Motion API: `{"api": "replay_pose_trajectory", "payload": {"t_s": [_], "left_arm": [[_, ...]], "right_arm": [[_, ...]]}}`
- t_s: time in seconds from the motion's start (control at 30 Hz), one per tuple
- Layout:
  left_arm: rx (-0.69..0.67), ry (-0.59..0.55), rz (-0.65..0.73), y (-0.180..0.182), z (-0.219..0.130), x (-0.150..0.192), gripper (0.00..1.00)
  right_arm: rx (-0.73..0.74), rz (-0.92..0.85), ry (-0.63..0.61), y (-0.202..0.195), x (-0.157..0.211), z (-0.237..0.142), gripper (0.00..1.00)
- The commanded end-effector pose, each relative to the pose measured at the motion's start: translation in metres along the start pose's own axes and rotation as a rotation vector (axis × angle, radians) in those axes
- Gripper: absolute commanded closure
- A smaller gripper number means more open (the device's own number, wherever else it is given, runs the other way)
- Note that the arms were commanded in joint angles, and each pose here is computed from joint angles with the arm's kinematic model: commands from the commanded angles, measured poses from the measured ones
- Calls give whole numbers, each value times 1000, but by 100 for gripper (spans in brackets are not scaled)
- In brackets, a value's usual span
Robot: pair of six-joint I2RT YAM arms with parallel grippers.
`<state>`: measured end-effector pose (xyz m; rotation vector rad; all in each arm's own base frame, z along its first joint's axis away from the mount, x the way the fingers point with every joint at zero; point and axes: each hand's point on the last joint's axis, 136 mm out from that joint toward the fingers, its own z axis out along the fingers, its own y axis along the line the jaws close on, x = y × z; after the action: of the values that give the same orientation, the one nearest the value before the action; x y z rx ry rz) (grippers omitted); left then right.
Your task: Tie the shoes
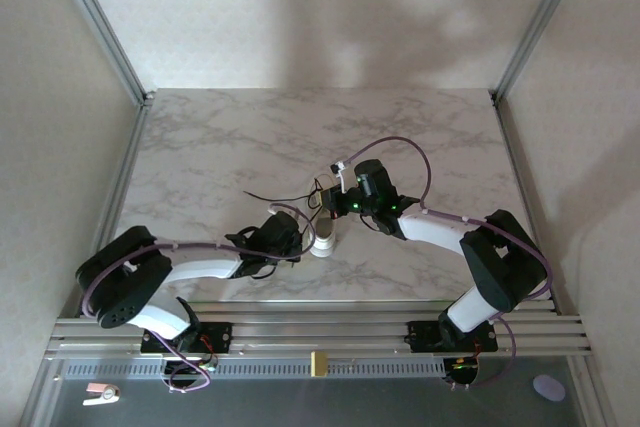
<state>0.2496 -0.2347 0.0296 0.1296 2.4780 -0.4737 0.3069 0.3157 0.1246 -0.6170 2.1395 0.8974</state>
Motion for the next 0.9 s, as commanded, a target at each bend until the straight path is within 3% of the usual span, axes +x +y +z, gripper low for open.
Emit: {"api": "replay_pose_trajectory", "payload": {"t_s": [0.0, 0.3, 0.43, 0.47, 0.87], "left_arm": [[-16, -37, -45, 8, -13, 0, 100], [44, -27, -96, 15, -28, 18, 100], [70, -36, -61, 3, -27, 8, 76], [64, -33, -55, 2, -25, 6, 74], [-49, 51, 60, 1, -3, 9, 68]], "right_arm": [[-5, -19, -26, 4, -13, -8, 100], [-3, -34, -21, 5, -16, -8, 100], [-8, -30, -15, 5, -15, -5, 100], [-8, -30, -15, 5, -15, -5, 100], [-5, -32, -12, 5, -15, -7, 100]]}}
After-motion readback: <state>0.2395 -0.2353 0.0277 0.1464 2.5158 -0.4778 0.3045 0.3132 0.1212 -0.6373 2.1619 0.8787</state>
